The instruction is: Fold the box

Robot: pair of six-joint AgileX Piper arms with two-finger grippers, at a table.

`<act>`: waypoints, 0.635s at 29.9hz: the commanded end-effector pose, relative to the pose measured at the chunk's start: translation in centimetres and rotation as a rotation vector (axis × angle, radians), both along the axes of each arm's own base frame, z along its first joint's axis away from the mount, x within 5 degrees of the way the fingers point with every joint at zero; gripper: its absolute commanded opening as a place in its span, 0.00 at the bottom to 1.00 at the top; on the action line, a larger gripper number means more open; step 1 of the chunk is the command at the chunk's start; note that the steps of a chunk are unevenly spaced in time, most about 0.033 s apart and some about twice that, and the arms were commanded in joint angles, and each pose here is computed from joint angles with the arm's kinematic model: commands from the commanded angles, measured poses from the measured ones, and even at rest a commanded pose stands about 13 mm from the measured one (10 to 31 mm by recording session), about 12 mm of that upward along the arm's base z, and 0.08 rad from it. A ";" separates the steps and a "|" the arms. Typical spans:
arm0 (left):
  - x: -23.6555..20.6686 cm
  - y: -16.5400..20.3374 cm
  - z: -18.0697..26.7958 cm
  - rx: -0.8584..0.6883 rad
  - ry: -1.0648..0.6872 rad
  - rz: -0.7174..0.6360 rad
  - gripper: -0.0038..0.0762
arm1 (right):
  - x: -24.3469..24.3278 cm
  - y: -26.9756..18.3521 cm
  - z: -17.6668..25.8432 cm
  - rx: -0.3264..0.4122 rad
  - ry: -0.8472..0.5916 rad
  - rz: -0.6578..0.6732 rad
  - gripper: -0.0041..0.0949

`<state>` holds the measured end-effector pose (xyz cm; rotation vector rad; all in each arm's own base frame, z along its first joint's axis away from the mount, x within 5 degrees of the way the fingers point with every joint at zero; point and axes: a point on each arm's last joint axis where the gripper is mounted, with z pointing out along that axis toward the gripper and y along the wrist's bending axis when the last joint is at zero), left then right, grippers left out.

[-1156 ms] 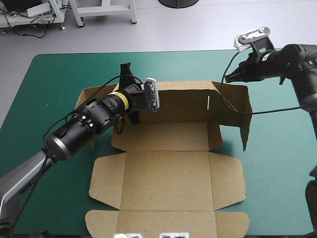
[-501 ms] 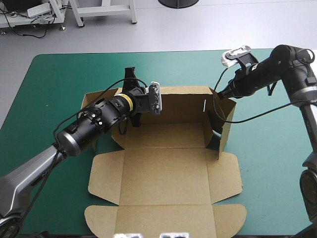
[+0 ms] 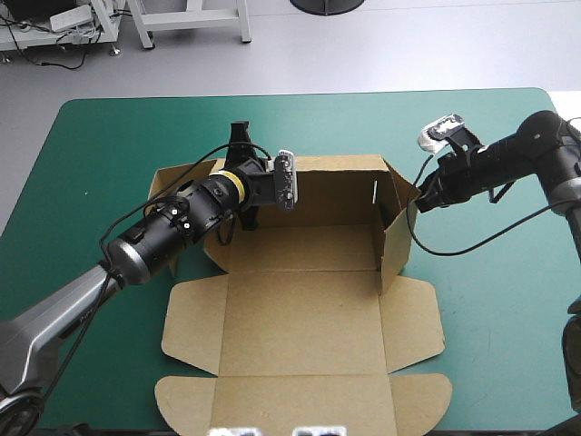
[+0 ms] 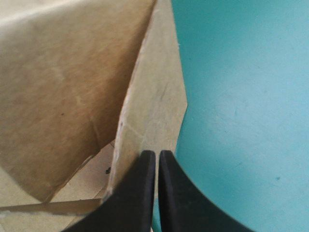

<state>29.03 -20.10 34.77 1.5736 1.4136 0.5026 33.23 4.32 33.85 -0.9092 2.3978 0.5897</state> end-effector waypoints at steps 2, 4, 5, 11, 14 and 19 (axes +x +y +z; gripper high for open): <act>-0.6 0.1 2.6 -0.076 -0.089 -0.025 0.04 | -2.0 0.3 3.2 0.042 -0.127 0.048 0.07; -0.6 0.1 2.6 -0.074 -0.087 -0.023 0.04 | -2.5 0.3 3.8 0.039 -0.148 0.048 0.10; -0.6 0.1 2.6 -0.074 -0.087 -0.023 0.04 | -2.7 0.4 4.1 0.041 -0.155 0.048 0.12; -0.6 0.1 2.5 -0.080 -0.075 -0.012 0.04 | -3.5 0.4 4.2 0.037 -0.157 0.069 0.35; -0.6 0.1 2.5 -0.086 -0.069 -0.009 0.04 | -3.9 0.5 3.9 0.047 -0.171 0.081 0.47; -0.6 0.1 2.4 -0.094 -0.060 -0.007 0.04 | -4.2 0.7 3.3 0.062 -0.167 0.084 0.57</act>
